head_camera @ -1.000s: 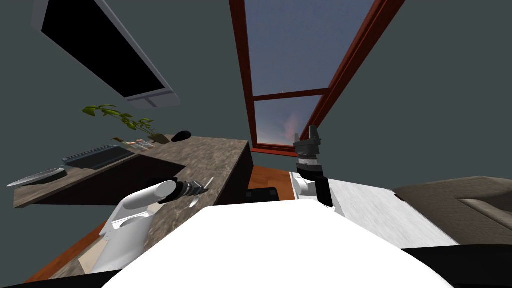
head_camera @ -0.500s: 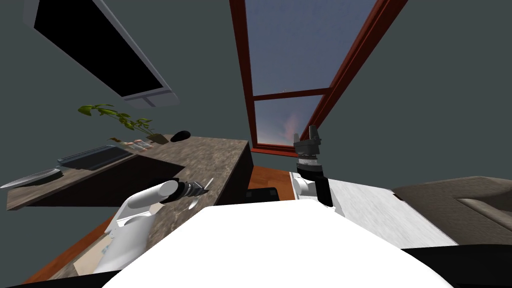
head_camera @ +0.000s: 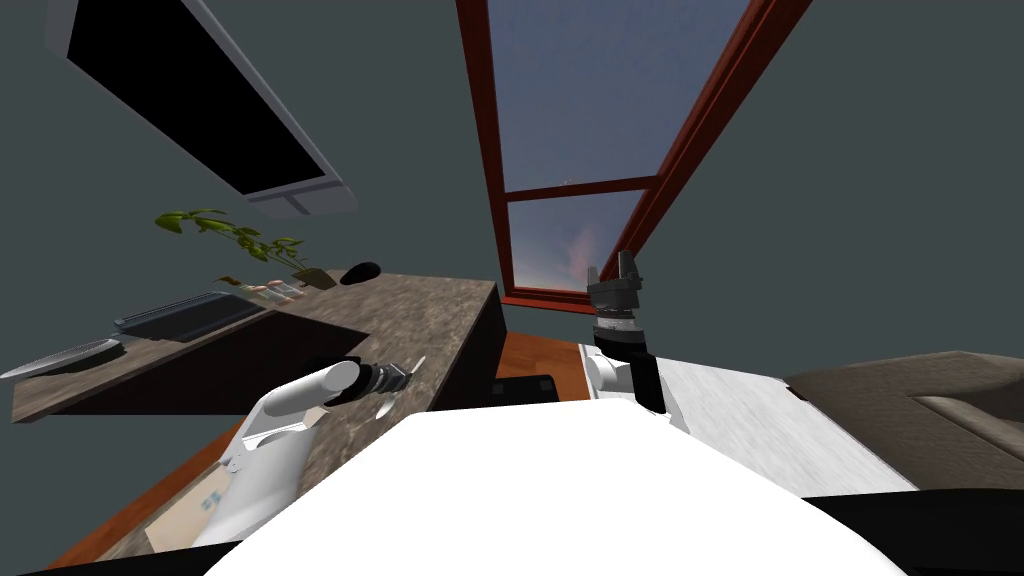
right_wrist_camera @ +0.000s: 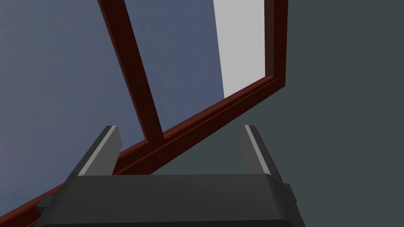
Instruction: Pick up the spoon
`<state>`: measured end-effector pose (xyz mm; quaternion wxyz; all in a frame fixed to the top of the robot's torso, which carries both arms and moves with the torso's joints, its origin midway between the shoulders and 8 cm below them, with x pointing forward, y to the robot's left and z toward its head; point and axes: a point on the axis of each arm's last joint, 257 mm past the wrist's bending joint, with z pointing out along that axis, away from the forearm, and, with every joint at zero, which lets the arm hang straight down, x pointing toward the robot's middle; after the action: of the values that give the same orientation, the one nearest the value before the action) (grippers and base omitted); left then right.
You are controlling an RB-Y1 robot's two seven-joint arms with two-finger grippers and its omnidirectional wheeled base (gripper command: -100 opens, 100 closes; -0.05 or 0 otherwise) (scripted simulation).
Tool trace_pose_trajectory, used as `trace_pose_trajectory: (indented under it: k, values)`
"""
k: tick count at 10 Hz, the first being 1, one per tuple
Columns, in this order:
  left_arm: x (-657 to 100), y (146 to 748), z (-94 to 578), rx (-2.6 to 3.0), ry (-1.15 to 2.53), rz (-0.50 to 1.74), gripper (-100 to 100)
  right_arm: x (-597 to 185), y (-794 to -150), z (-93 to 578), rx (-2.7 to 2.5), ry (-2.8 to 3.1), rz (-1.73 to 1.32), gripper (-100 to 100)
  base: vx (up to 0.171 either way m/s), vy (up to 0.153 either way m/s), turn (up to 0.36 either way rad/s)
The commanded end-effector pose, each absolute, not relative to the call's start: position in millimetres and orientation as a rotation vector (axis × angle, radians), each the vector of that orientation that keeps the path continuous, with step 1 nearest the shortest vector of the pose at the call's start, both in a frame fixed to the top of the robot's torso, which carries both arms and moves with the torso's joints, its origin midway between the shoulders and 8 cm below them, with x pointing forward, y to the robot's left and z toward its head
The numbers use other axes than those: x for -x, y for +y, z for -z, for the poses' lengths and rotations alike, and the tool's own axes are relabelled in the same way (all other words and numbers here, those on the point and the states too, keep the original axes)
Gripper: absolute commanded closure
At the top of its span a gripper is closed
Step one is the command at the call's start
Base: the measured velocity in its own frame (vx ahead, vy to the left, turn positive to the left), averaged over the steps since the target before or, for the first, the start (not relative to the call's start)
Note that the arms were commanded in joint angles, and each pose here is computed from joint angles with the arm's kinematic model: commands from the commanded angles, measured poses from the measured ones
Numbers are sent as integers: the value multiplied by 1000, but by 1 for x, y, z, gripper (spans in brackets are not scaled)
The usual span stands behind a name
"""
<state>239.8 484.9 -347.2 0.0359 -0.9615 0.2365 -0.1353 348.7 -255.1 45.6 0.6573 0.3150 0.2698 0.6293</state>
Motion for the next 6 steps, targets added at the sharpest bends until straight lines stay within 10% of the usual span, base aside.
trace_pose_trajectory:
  k: [1, 3, 4, 5, 6]
  values:
    - [-240, 485, 347, 2953, 727, 416, 100, -349, -255, -46, -713, 611, -1425, 0, 0, 0, 0]
    - [-240, 485, 347, 2954, 725, 417, 100, -349, -255, -46, -713, 611, -1425, 0, 0, 0, 0]
    - [-240, 485, 347, 2954, 725, 418, 0, -349, -255, -46, -713, 611, -1425, 0, 0, 0, 0]
    - [-238, 483, 338, 2953, 729, 416, 100, -349, -255, -46, -713, 611, -1425, 0, -3, 7, 17]
    - [-237, 482, 333, 2952, 731, 416, 100, -349, -255, -46, -713, 611, -1425, 0, -4, 13, 14]
